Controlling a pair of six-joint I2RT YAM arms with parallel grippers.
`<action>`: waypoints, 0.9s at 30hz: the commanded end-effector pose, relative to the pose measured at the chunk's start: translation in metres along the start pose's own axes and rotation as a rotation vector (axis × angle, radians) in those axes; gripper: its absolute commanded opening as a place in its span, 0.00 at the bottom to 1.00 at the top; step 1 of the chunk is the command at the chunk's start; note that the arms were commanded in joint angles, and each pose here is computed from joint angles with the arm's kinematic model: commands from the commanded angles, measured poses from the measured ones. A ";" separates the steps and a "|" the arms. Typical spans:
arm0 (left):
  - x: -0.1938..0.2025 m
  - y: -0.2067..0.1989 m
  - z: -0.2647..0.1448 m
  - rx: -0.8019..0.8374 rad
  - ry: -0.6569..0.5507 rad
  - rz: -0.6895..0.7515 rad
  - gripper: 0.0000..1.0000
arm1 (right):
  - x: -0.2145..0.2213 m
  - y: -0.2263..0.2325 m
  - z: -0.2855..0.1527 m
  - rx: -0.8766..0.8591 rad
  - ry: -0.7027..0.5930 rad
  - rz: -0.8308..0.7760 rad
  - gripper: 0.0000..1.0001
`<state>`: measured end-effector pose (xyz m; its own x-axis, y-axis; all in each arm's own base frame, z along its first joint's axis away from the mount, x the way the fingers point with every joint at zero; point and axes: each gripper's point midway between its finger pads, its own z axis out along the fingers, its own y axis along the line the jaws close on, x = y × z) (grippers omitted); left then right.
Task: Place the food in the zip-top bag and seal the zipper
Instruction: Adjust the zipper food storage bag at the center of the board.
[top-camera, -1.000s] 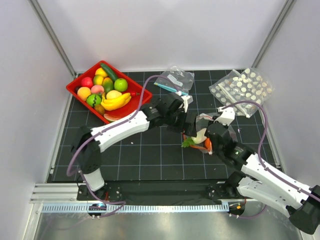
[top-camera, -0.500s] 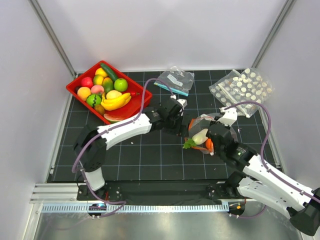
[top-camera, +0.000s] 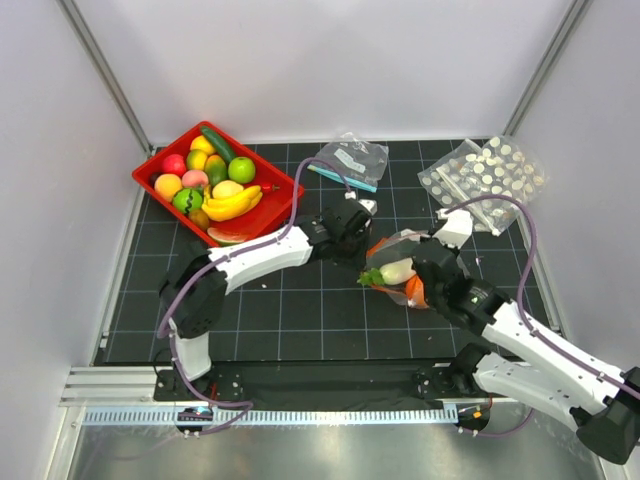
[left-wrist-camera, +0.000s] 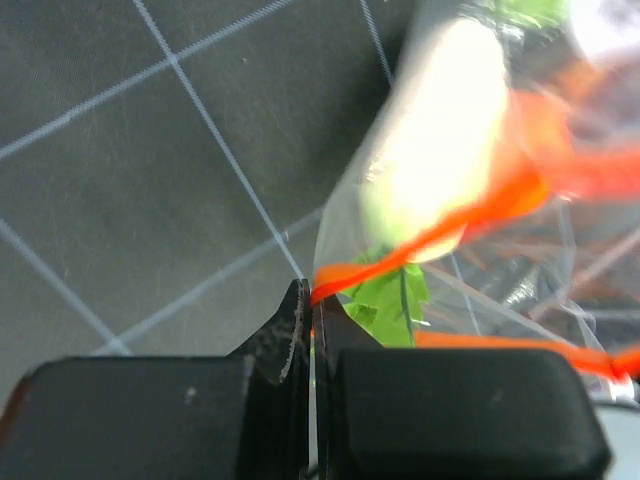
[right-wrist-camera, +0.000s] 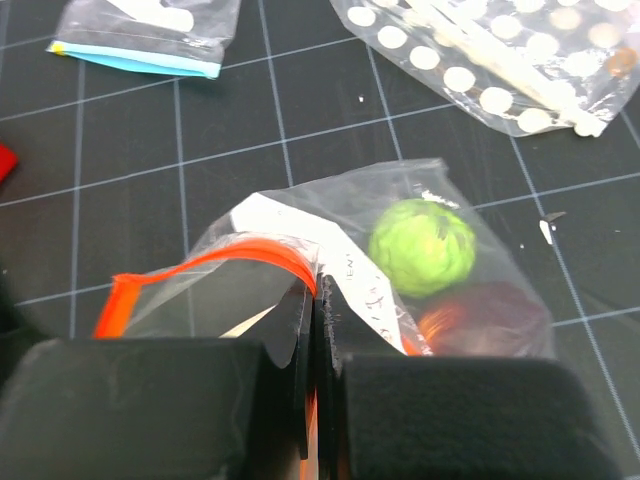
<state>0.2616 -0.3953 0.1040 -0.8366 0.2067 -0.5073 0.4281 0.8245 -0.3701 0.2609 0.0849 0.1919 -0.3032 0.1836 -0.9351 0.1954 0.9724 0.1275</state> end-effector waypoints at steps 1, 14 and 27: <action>-0.030 -0.032 -0.065 0.088 -0.073 0.018 0.00 | -0.017 -0.001 0.002 0.072 -0.023 0.010 0.01; -0.041 -0.064 -0.147 0.256 -0.102 -0.003 0.00 | -0.063 -0.006 -0.014 0.099 -0.068 -0.007 0.01; -0.054 -0.070 -0.120 0.307 -0.062 -0.018 0.01 | -0.133 -0.006 -0.044 0.054 -0.135 -0.021 0.01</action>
<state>0.2261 -0.3962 0.2212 -0.8433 0.1845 -0.5048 0.4818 0.6759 -0.5577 0.2606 0.0699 0.3207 -0.1910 0.1788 -0.9652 0.2141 0.9672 0.1368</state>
